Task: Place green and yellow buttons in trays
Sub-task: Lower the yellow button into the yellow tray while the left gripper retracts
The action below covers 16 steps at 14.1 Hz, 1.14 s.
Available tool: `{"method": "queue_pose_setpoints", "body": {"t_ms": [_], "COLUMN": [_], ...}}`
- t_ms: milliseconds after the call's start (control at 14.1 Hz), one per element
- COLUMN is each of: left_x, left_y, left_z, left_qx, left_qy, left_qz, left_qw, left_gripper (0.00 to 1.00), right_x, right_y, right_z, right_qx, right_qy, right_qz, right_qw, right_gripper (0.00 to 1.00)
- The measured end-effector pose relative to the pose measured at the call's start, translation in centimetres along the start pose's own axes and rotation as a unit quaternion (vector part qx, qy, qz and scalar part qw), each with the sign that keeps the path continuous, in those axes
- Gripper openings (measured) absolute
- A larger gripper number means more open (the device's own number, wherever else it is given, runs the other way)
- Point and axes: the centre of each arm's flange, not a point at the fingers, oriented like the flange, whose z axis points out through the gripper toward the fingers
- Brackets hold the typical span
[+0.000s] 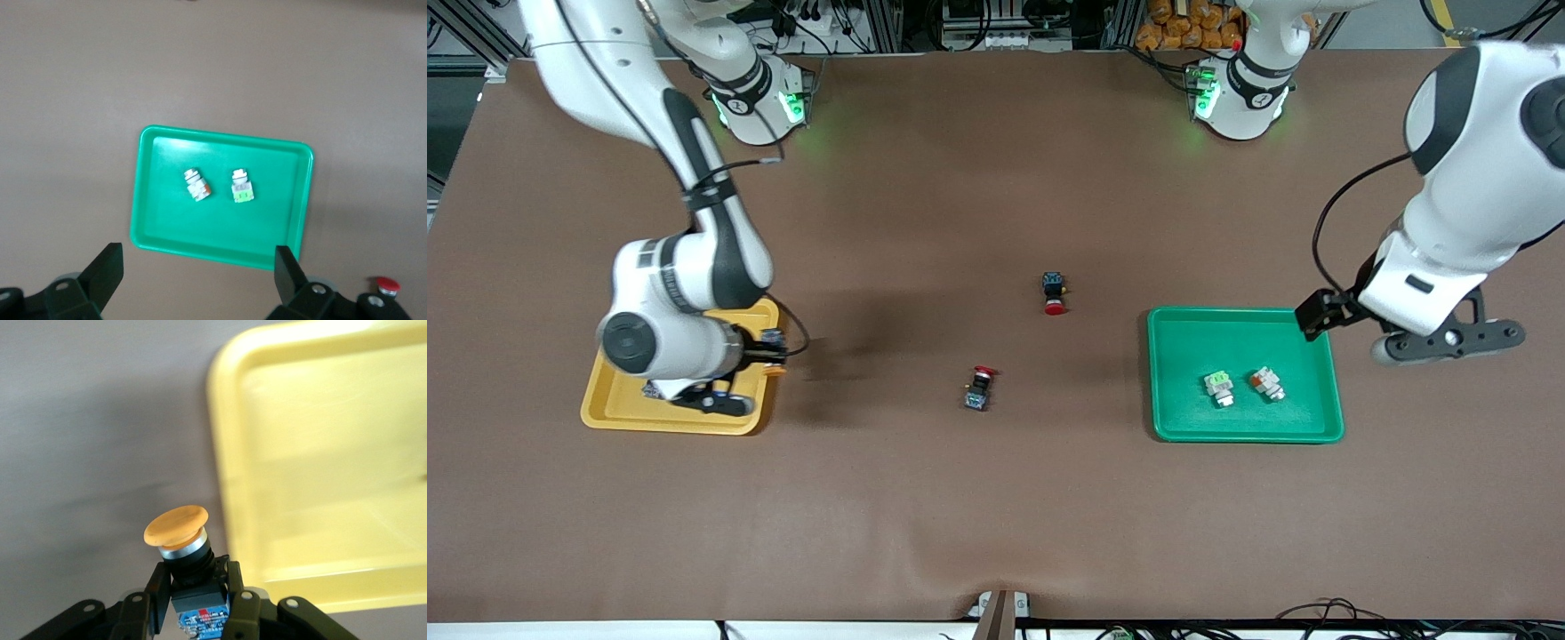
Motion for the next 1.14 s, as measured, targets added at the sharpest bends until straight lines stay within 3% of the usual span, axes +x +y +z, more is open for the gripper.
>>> {"method": "queue_pose_setpoints", "body": {"t_ms": [284,568,709,993,1135], "left_x": [-1.3,-2.1,-2.8,-4.6,-5.0], "left_y": [-0.5,-1.0,-1.2,-2.5,-3.1], "left_z": [-2.1,-3.5,-4.2,-4.6,-4.6], "left_qx": [0.004,0.003,-0.008,-0.047,-0.047], "left_qy": [-0.009,-0.012,-0.019,-0.047,-0.051], "left_qz": [0.014,0.041,0.04,0.043,0.041], "left_qw": [1.0,0.999,0.999,0.997,0.997], "left_gripper": [1.0,1.0,1.0,1.0,1.0], "right_x": [1.9,2.8,3.2,3.8,4.7], "right_y": [8.4,11.4,11.7,11.9,11.4], "right_z": [0.8,4.3,6.0,5.9,3.7], "right_qx": [0.014,0.016,0.025,0.031,0.034], "right_qy": [-0.01,-0.03,-0.034,-0.025,-0.003], "right_qz": [0.004,0.028,0.039,0.044,0.039], "right_qw": [1.0,0.999,0.998,0.998,0.999], "right_gripper": [0.39,0.39,0.54,0.94,1.0]}}
